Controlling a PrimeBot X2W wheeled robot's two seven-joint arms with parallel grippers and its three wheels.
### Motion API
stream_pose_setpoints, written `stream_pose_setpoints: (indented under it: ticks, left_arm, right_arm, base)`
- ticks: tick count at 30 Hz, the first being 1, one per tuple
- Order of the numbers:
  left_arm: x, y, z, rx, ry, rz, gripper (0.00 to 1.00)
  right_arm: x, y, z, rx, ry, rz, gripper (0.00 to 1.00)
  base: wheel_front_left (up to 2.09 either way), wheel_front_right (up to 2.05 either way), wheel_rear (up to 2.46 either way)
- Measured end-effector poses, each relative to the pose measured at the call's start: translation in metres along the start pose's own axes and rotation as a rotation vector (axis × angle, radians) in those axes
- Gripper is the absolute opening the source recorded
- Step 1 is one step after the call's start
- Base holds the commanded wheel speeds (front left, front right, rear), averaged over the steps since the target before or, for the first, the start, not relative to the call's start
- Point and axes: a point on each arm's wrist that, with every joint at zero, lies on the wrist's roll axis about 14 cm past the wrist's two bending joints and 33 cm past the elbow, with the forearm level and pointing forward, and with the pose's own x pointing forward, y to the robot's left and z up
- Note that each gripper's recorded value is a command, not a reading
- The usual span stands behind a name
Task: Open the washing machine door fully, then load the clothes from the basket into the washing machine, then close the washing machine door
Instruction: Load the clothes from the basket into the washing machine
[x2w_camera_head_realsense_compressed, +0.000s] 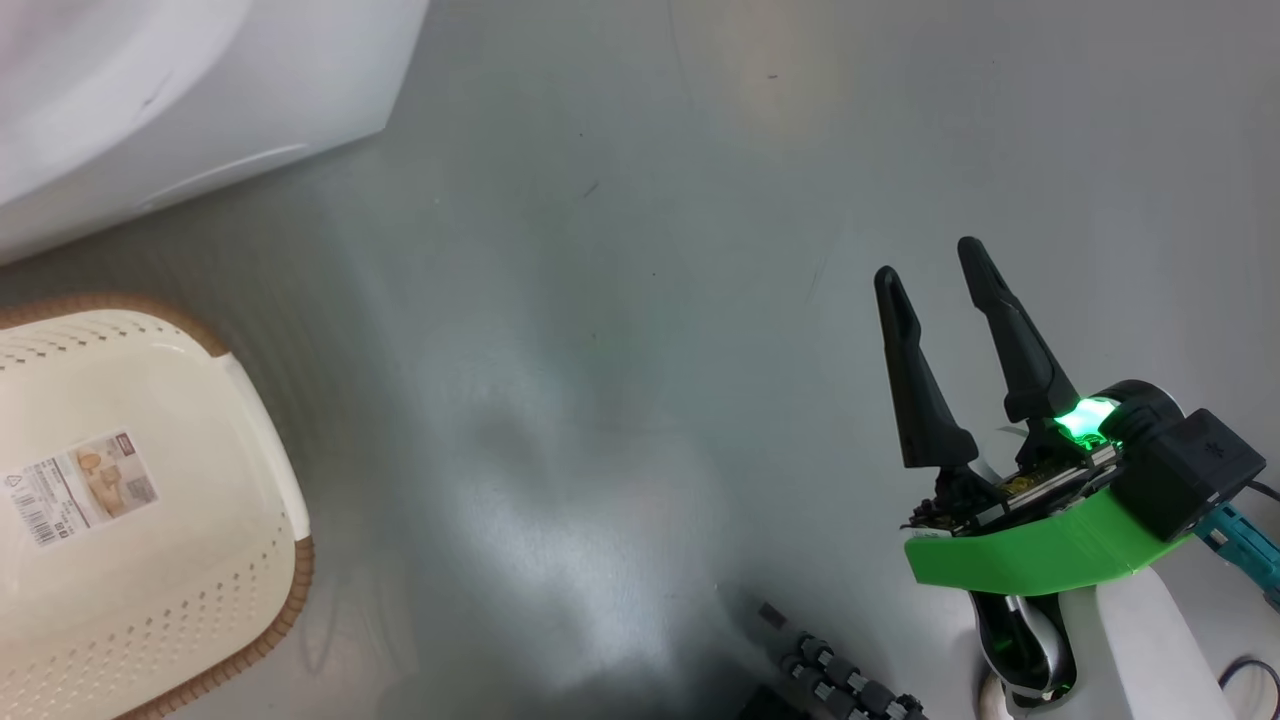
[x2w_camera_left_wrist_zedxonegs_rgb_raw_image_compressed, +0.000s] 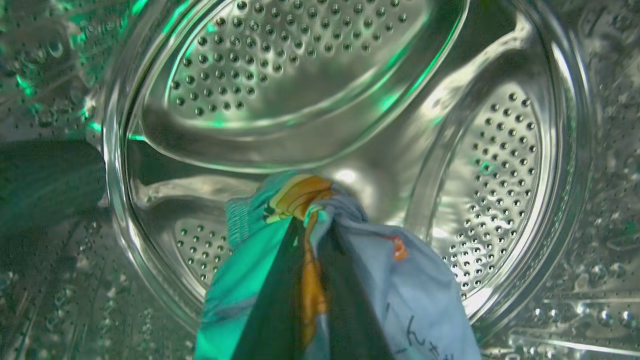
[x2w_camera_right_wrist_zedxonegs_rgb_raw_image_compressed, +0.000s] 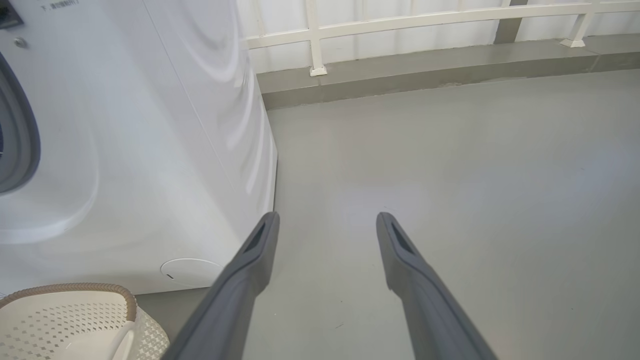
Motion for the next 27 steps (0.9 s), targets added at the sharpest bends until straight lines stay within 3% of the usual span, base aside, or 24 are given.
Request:
stream_pose_setpoints:
  ticks: [11,16,17,18,19,27]
  left_arm:
    - [-0.033,-0.01,-0.091,-0.113,0.372,-0.026,0.0]
    - [-0.044,-0.018,-0.107,-0.159,0.45,-0.041,0.0]
    - [-0.045,-0.018,-0.107,-0.162,0.455,-0.04,0.04]
    - [-0.047,-0.018,-0.108,-0.167,0.462,-0.039,0.58]
    - [-0.048,-0.019,-0.108,-0.172,0.466,-0.04,1.0]
    - [-0.069,-0.028,-0.103,-0.18,0.464,-0.059,1.0]
  right_arm:
    - [0.004,0.005,-0.007,0.008,0.011,0.014,1.0]
    - [0.009,0.007,-0.005,0.01,-0.001,0.024,1.0]
    - [0.009,0.008,-0.004,0.009,-0.004,0.027,1.0]
    - [0.01,0.009,-0.003,0.007,-0.006,0.029,1.0]
    - [0.01,0.009,-0.002,0.007,-0.009,0.031,1.0]
    - [0.012,0.013,0.01,0.004,-0.046,0.043,1.0]
  base:
    - [0.0,0.0,0.0]
    - [0.0,0.0,0.0]
    - [0.0,0.0,0.0]
    - [0.0,0.0,0.0]
    - [0.0,0.0,0.0]
    - [0.0,0.0,0.0]
